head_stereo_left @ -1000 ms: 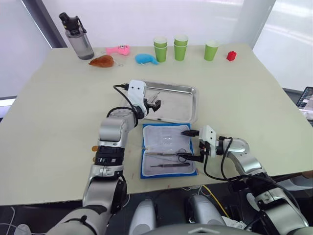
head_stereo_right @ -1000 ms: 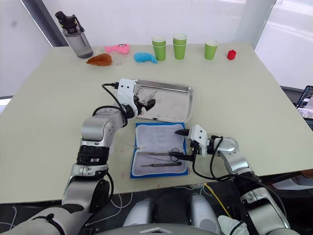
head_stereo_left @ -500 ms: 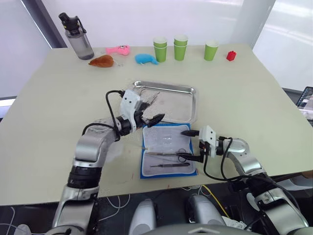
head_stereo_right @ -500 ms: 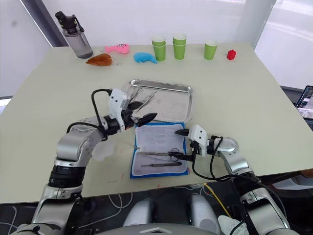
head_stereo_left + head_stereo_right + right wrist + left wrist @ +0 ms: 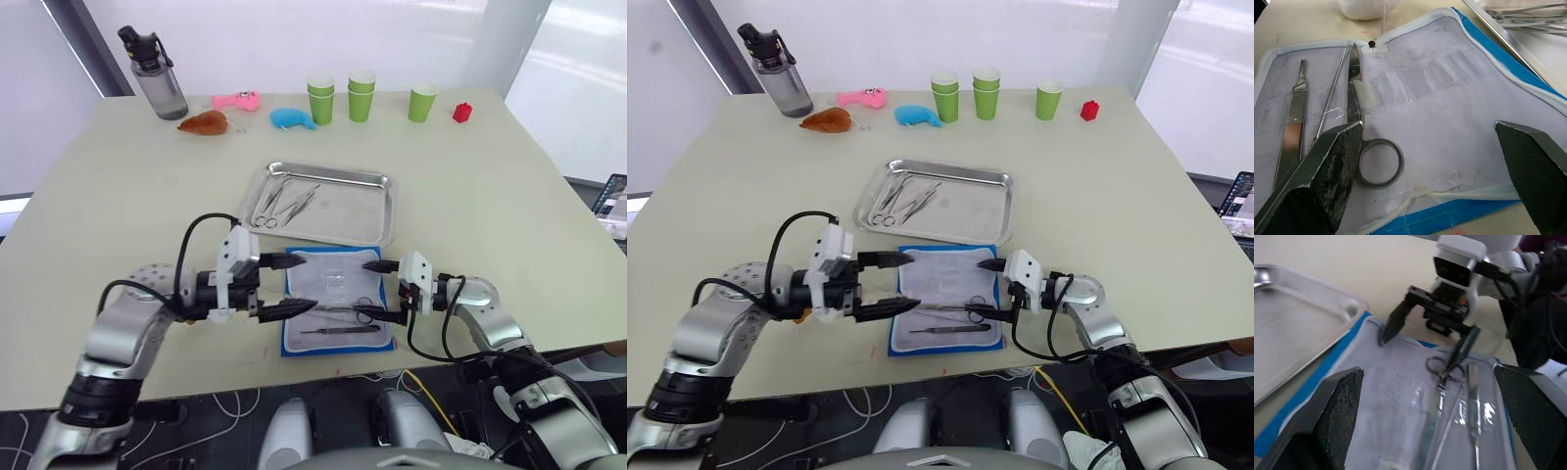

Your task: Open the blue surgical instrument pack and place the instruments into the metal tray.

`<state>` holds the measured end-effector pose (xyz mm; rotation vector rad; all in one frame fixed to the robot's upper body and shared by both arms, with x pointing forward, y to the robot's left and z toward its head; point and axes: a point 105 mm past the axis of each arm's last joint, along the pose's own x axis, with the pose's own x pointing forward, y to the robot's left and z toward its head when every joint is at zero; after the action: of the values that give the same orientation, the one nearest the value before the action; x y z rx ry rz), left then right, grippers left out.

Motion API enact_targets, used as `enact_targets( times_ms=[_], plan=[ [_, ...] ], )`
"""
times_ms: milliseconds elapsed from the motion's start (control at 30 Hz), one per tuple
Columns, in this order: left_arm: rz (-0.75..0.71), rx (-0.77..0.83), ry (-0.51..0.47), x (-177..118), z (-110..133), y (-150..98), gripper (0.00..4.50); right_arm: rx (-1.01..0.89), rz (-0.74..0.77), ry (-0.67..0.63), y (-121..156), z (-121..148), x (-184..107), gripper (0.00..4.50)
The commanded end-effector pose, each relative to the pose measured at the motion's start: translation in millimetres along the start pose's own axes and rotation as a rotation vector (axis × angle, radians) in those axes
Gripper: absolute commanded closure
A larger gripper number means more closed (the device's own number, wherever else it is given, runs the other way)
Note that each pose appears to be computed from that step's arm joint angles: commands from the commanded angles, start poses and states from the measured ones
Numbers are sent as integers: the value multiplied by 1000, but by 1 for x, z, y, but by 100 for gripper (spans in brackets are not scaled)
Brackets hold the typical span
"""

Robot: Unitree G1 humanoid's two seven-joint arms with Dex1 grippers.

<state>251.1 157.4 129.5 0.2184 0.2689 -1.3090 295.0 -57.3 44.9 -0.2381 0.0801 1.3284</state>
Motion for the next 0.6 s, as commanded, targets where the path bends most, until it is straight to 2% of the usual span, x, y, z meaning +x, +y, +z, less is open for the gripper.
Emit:
enact_targets(
  times_ms=[33,200,300,600],
  plan=[
    [-82,93,1,-17,15,-11,2,148,13,216,23,-62,-13,0],
    [-126,170,4,-34,25,-13,2,148,15,213,24,-62,-14,0],
    [-188,261,45,-48,25,-14,2,147,23,213,26,-62,-14,0],
    [-163,354,-32,-50,41,-5,2,133,27,211,24,-59,-15,0]
  ],
)
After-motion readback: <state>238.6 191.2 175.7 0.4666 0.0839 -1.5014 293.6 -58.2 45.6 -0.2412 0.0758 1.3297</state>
